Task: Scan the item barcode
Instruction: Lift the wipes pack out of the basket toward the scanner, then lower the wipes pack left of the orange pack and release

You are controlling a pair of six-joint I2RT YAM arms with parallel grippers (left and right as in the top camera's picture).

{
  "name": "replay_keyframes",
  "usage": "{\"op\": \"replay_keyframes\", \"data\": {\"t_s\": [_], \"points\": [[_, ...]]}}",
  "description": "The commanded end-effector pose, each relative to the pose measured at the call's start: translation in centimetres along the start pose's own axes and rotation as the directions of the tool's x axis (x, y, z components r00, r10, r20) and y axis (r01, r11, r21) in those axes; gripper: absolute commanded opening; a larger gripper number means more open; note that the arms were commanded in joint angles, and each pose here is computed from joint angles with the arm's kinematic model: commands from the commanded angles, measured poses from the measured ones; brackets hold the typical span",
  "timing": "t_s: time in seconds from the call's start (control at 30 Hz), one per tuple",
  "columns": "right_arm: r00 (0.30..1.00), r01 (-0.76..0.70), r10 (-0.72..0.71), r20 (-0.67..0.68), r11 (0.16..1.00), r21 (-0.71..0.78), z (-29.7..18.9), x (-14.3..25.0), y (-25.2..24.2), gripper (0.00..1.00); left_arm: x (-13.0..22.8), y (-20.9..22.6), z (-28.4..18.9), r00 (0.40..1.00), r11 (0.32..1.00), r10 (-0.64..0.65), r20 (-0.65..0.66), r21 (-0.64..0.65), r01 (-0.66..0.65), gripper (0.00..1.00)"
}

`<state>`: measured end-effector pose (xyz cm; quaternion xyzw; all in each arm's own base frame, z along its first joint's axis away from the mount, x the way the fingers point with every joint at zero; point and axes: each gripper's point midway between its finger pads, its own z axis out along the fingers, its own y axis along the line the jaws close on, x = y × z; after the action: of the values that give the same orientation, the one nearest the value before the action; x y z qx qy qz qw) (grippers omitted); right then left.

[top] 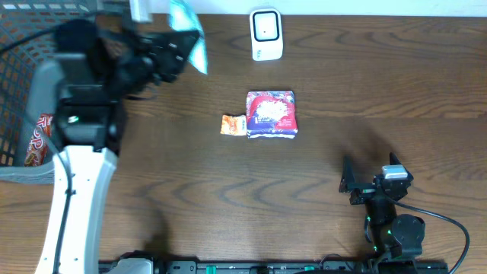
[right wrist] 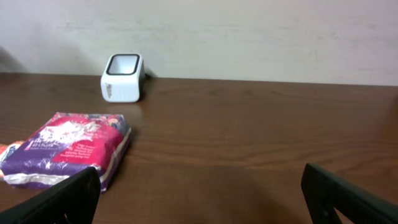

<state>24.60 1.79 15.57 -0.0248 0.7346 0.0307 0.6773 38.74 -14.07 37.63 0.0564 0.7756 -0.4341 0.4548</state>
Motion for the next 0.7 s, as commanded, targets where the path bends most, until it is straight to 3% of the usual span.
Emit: {"op": "replay_keyframes", "data": {"t_s": [0.0,0.2,0.67], "points": [[1.0,0.015,-0.015,-0.002,1.0,0.0,0.0,0.1,0.1,0.99,1.2,2.7,2.0,0.998,0.987,0.058,-0.027,-0.148,-0.062,0.07],[1.0,0.015,-0.015,-0.002,1.0,0.0,0.0,0.1,0.1,0.99,5.6,6.4,5.1,0.982,0.962,0.063,-0.178,-0.25,-0.107,0.07],[1.0,0.015,-0.015,-0.002,1.0,0.0,0.0,0.1,0.1,0.99,16.0,16.1,10.7,0.892,0.912,-0.076,-0.446,-0.393,-0.119,0.07]]}}
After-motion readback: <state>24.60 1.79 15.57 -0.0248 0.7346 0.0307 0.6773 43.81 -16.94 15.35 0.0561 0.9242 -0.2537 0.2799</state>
